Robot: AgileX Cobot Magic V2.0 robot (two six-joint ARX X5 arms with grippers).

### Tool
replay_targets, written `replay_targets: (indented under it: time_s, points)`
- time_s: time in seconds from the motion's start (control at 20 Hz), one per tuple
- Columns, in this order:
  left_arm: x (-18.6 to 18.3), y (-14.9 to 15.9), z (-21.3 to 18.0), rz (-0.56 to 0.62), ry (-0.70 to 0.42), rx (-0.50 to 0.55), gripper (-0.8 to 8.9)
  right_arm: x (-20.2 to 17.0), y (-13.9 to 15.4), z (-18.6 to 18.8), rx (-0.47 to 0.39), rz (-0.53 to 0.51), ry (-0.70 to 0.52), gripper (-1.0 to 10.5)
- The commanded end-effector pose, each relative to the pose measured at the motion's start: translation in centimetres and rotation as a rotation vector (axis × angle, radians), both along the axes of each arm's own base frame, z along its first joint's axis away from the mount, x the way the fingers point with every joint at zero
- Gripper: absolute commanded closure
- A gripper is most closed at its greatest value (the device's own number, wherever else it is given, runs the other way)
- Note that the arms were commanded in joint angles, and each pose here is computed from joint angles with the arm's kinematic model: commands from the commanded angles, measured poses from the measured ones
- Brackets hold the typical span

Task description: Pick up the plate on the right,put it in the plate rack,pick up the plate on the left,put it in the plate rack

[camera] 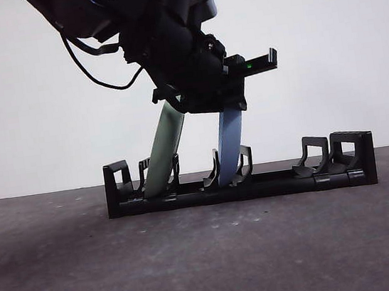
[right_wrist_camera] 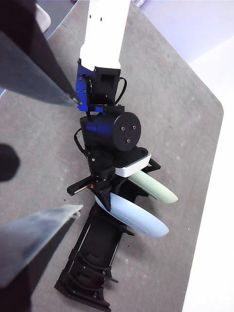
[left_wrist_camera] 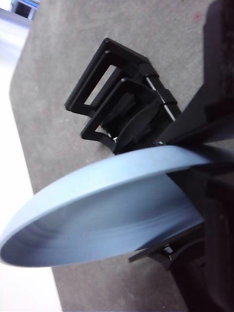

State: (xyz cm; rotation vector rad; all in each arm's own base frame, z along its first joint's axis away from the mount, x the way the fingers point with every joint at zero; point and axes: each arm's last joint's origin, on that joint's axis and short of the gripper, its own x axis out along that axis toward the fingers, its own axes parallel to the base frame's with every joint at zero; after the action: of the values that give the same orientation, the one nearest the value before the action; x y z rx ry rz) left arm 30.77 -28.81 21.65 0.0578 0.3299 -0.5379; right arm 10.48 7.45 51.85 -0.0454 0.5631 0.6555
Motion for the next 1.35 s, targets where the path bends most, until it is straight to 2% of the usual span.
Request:
replay_targets:
  time_s: [0.05,0.4,0.6,0.7,1.35]
  points:
    - [0.4,0.4,-0.8,0.035,0.018,0.046,8.22,-0.1,0.0,-0.3,-0.011,-0.002,0.03,6.0]
    - [0.3,0.5,-1.2,-0.023,0.064,0.058,7.96,-0.1,0.0,-0.3,-0.011,-0.002,0.03,6.0]
    - [0.2,0.4,-1.2,-0.041,0.069,0.054,5.66,-0.1,0.0,-0.3,-0.011,-0.002,0.03,6.0]
    - [0.2,0.4,-1.2,-0.048,0.07,0.051,5.3,-0.1,0.0,-0.3,-0.011,-0.002,0.03,6.0]
    - [-0.5,0.1,-0.1,-0.1,0.061,0.019,5.3,-0.1,0.0,-0.3,-0.014,0.0,0.028,6.0]
